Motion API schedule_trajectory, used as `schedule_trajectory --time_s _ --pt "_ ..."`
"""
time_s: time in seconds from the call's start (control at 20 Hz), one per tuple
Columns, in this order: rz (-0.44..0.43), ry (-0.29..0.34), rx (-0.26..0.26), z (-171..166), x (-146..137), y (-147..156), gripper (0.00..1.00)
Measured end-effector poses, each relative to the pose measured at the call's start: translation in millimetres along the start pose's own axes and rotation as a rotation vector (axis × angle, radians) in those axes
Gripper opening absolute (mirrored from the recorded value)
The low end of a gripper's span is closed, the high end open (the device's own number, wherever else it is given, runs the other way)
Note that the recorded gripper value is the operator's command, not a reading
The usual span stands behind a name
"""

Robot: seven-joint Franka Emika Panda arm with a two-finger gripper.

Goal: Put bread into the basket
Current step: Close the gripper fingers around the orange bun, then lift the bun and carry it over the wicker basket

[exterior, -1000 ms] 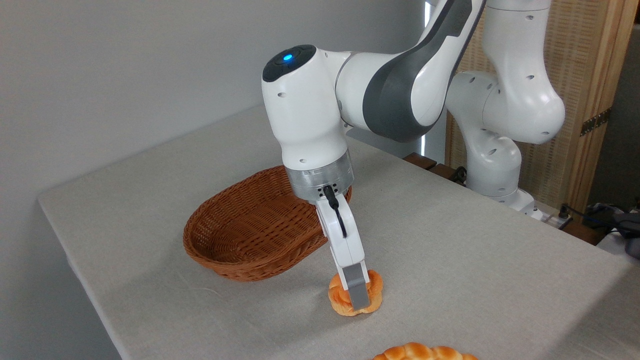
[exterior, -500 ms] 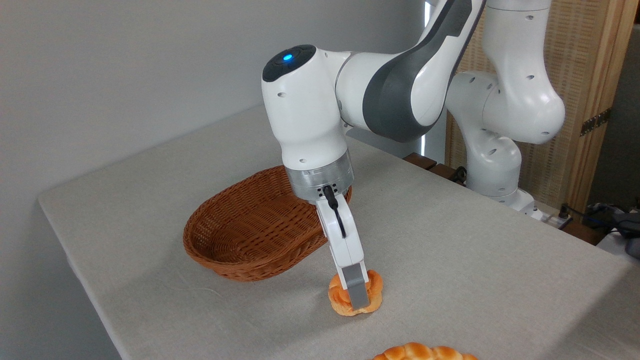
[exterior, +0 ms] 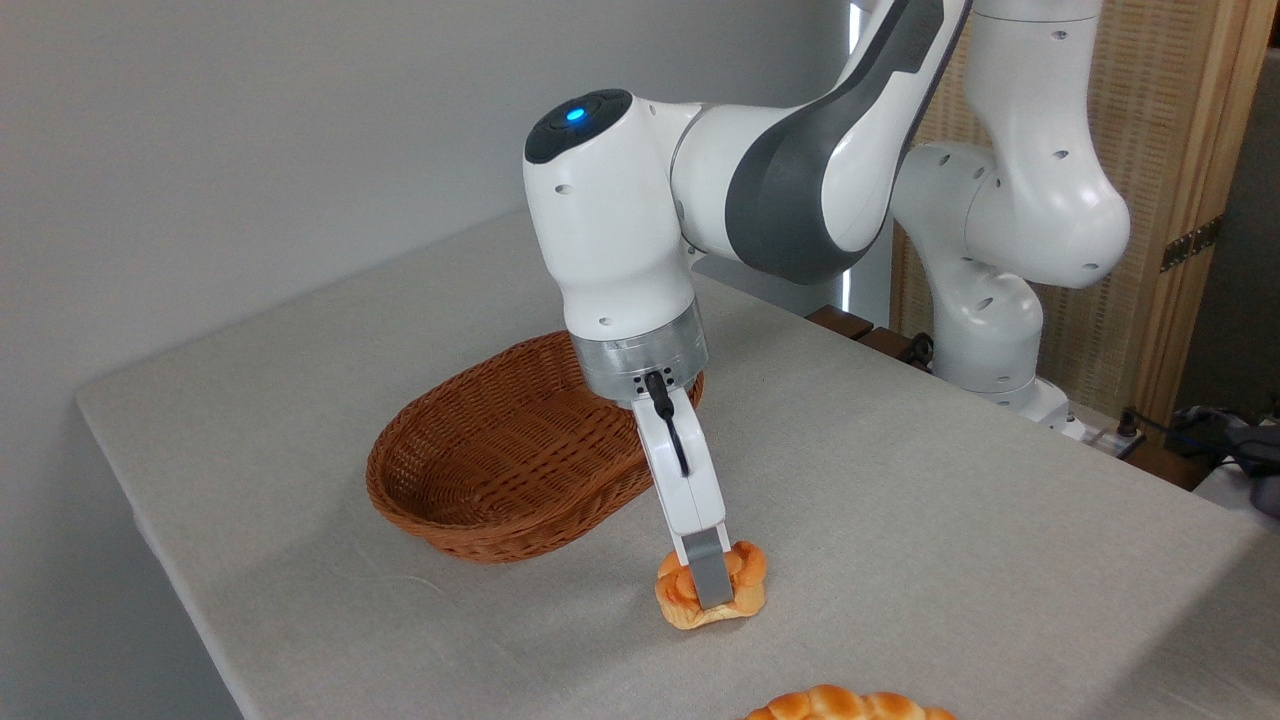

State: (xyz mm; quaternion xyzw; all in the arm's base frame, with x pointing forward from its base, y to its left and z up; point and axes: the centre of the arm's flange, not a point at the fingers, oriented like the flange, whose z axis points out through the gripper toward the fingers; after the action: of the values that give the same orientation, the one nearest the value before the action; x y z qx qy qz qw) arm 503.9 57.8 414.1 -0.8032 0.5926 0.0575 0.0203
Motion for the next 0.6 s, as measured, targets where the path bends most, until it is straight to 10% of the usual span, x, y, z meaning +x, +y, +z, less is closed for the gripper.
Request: schedule_trajectory --time_s 0.6 --pt "-0.047 0.069 0.038 -27.5 -2.3 -8.9 0.25"
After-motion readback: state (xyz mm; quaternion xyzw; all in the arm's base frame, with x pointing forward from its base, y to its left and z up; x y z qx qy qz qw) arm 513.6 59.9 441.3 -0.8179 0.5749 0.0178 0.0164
